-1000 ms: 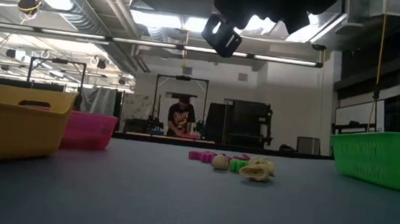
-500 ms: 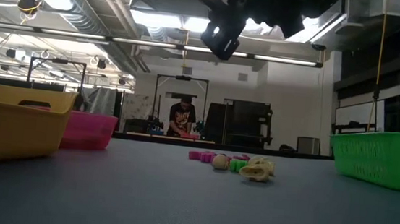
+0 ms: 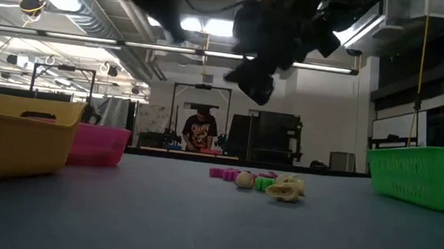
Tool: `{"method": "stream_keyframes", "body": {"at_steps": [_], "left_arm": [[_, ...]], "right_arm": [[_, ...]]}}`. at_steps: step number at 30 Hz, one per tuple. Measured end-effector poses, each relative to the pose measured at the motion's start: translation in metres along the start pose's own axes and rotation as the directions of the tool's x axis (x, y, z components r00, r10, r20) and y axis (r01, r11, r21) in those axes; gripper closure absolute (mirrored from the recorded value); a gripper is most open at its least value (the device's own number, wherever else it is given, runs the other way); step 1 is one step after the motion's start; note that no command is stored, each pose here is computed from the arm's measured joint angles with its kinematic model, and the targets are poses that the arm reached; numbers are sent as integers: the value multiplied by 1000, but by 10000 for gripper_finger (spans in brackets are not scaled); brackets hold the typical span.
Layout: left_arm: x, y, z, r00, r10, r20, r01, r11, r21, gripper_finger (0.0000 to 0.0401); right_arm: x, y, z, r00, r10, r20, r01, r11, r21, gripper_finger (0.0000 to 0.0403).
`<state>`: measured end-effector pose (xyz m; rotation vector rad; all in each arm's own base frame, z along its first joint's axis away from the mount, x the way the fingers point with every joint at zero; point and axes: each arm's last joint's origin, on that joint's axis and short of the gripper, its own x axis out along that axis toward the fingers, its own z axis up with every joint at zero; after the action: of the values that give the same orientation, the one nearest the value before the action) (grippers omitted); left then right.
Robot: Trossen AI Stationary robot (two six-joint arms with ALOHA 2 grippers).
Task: Sort Halloween decoration
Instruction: Put the white skull toy into the orange bowl
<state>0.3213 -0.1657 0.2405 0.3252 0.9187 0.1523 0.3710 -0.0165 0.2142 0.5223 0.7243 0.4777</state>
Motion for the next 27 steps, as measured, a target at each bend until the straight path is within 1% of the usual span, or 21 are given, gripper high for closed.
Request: {"method": "stream_keyframes", "body": {"at_steps": [3,6,8,10,13,15,16,20,27], "left_arm": [[-1,3,-14,990,8,-138,-11,1000,-17,363],[-5,9,-31,952,37,-305,-53,998,-44,363],[-10,14,-42,903,55,-426,-90,994,-63,363],[-16,19,-52,841,85,-534,-147,986,-73,363],[-23,25,-62,760,119,-639,-217,973,-76,363],[-27,27,-65,721,121,-682,-226,972,-67,363],[-27,27,-66,710,117,-695,-224,972,-65,363],[-24,26,-77,679,134,-722,-220,975,-26,362],[-13,26,-104,602,200,-773,-243,968,62,362]], "right_arm": [[0,-4,-4,993,-120,-18,120,993,-17,210],[0,-7,-7,979,-199,-33,198,980,-25,210],[-1,-8,-9,971,-235,-42,234,972,-18,210],[-1,-9,-9,966,-257,-40,257,966,-17,210],[-1,-9,-9,965,-261,-37,260,965,-18,210],[-1,-9,-9,965,-260,-36,260,965,-19,210],[-1,-9,-9,965,-260,-36,260,966,-19,210],[-1,-9,-9,965,-260,-36,259,966,-19,210],[-1,-9,-9,965,-260,-35,260,966,-19,210]]}}
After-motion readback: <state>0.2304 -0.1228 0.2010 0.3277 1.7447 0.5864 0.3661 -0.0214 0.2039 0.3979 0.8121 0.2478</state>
